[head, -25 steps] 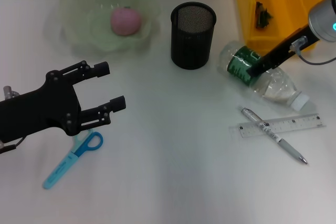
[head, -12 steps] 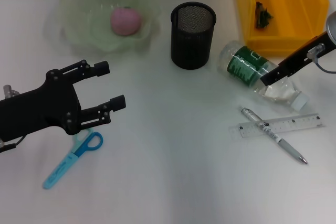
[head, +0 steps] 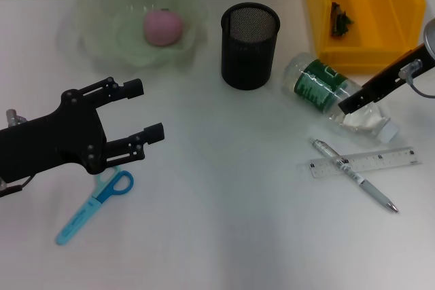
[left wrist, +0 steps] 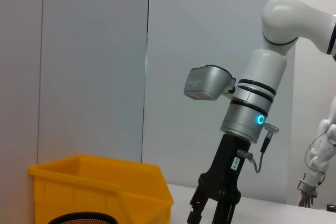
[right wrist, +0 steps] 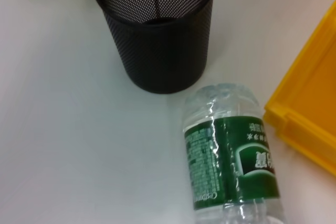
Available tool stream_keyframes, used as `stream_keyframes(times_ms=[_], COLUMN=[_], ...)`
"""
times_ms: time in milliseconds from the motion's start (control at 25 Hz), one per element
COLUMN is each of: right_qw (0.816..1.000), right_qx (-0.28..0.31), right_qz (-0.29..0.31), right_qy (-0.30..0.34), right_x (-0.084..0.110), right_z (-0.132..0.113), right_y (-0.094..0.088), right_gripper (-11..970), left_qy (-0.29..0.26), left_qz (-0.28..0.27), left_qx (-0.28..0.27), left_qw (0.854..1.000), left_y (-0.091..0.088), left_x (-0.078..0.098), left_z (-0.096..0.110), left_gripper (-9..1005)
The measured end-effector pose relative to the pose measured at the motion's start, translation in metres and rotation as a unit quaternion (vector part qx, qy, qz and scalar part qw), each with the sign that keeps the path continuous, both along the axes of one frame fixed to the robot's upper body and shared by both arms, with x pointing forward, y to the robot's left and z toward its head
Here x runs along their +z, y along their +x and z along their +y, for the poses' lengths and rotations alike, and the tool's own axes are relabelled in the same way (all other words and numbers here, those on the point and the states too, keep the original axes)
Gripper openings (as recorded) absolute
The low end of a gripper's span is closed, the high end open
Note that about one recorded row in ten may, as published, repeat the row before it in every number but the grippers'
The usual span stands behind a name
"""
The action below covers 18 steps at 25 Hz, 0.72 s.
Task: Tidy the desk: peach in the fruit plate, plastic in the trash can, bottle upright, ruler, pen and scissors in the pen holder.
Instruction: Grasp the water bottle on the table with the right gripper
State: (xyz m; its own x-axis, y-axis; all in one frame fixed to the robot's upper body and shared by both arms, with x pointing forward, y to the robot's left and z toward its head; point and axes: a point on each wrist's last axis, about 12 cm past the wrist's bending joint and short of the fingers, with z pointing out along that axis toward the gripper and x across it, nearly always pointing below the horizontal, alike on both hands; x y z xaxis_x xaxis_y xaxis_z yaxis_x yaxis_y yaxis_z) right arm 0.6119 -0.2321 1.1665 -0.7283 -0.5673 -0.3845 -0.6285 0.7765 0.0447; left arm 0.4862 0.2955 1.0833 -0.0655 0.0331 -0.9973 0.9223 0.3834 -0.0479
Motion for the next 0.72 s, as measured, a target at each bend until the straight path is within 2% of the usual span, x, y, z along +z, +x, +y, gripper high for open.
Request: stream_keyframes(times_ms=[200,560,720], right_qw=[1.0,1.0,1.0], right_qx=[-0.01,0.01,0.004], right_qz=[-0.014,-0.012,-0.019], right_qy=[0.004,-0.004,-0.002], right_x=[0.0,-0.011,-0.011], right_z=[0.001,0.026,0.027], right_y=[0.005,0.015,0.017], right_gripper=[826,827,827], left_qy=[0.0,-0.001,-0.001], left_qz=[0.0,0.001,0.002], left_qx=[0.001,-0.002,0.0], left_qw=[1.0,1.0,1.0], left_y=[0.0,0.0,-0.001], left_x=[0.0,-0.001,-0.001], left_z=[0.0,-0.002,-0.002], left_gripper=[785,785,785])
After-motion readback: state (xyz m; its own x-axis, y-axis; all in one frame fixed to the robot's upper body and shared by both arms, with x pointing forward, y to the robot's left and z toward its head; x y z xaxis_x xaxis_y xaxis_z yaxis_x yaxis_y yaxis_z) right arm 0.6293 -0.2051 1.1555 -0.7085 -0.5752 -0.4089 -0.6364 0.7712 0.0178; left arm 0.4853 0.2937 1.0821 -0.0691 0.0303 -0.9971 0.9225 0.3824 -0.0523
